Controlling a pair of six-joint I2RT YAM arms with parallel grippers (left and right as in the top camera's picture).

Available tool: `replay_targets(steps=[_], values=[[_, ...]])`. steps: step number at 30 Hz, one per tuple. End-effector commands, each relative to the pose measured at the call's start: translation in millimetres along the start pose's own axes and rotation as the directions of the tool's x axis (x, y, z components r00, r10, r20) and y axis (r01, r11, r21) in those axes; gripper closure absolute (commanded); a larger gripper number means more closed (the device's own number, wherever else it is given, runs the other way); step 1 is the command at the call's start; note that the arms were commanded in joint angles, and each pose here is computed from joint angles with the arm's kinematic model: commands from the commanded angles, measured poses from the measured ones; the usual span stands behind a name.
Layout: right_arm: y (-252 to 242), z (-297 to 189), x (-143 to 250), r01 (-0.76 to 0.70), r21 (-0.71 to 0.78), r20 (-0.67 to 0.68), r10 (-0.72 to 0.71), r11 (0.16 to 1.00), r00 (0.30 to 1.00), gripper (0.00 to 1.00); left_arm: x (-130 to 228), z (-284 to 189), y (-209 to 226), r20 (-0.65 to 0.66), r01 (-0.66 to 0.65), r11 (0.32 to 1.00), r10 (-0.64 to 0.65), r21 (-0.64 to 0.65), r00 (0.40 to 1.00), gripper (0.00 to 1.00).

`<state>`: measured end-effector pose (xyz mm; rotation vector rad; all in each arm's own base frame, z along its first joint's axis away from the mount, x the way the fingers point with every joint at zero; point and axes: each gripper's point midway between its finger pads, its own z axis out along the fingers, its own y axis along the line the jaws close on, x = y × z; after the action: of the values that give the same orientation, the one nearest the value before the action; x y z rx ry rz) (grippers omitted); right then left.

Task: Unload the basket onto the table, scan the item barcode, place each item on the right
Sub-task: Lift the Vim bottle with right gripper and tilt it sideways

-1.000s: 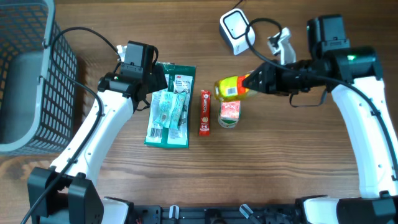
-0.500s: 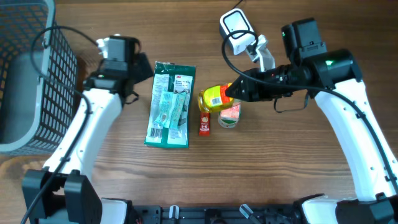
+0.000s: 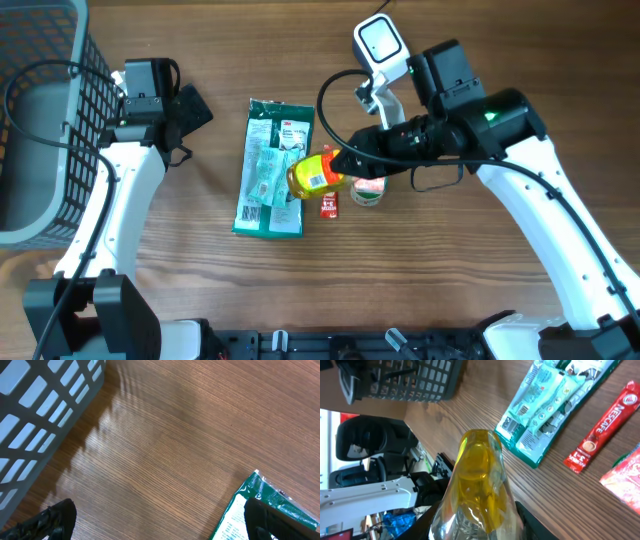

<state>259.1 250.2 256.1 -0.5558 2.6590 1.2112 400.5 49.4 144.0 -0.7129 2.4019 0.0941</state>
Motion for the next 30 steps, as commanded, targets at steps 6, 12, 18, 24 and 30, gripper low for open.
replay_targets(steps=[6,12,18,24,30], values=[[49,-20,14,0.171,-0.388,0.006,-0.182,0.906,0.983,0.96,-4,-2,-2,0.004,0.021,1.0,-0.021,0.01,1.0,0.0],[39,-33,11,0.136,-0.395,0.026,-0.137,0.908,0.99,0.96,-4,-2,-2,0.004,0.021,1.0,-0.021,0.01,1.0,0.0],[37,-31,15,0.134,-0.395,0.015,-0.14,0.909,0.99,0.96,-4,-2,-2,0.004,0.021,1.0,-0.021,0.01,1.0,0.0],[37,-31,16,0.136,-0.393,0.014,-0.142,0.91,0.99,0.95,-4,-2,-2,0.004,0.021,1.0,-0.021,0.01,1.0,0.0],[30,-27,20,0.13,-0.374,0.001,-0.14,0.918,0.99,0.95,-4,-2,-2,0.004,0.021,1.0,-0.021,0.01,1.0,0.0]])
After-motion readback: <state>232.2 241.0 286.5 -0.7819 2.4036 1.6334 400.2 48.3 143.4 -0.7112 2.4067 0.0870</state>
